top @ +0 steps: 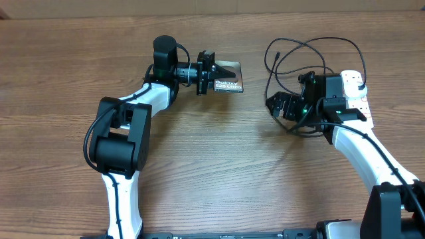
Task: Plug charger to phone and switch on socket
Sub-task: 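Move the right gripper over the black cable and grasp its USB-C end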
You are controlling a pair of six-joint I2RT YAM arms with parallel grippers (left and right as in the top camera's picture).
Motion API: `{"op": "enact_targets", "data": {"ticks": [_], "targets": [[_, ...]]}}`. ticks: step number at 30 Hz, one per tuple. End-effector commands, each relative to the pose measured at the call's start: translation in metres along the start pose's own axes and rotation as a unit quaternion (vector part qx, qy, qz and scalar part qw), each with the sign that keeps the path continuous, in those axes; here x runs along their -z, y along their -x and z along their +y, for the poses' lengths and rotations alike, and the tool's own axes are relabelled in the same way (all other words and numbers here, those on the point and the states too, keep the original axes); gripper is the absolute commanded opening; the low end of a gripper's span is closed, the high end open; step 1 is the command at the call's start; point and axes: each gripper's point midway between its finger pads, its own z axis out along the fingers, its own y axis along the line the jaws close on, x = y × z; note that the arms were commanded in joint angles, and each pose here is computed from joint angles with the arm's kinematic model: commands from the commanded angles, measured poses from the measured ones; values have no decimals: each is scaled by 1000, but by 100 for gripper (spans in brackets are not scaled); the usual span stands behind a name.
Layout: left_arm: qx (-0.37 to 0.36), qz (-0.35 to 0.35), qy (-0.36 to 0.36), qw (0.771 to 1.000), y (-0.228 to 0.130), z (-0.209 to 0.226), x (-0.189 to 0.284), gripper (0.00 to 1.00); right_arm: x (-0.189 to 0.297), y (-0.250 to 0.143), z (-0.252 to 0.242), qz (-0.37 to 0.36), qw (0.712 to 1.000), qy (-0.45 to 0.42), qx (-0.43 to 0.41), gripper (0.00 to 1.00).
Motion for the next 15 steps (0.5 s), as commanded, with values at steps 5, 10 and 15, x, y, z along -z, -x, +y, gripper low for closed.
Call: {"op": "enact_targets", "data": {"ticks": [5,10,15], "targets": [[-67,7,-2,998,-7,-16,4,5,27,77,12,-107,993,-32,27,96],[-71,2,-4,997,-5,-17,8,4,23,116,25,-128,991,-24,33,92],[-76,2,-5,997,-5,-18,9,4,-6,142,24,-121,992,-26,32,83]]}}
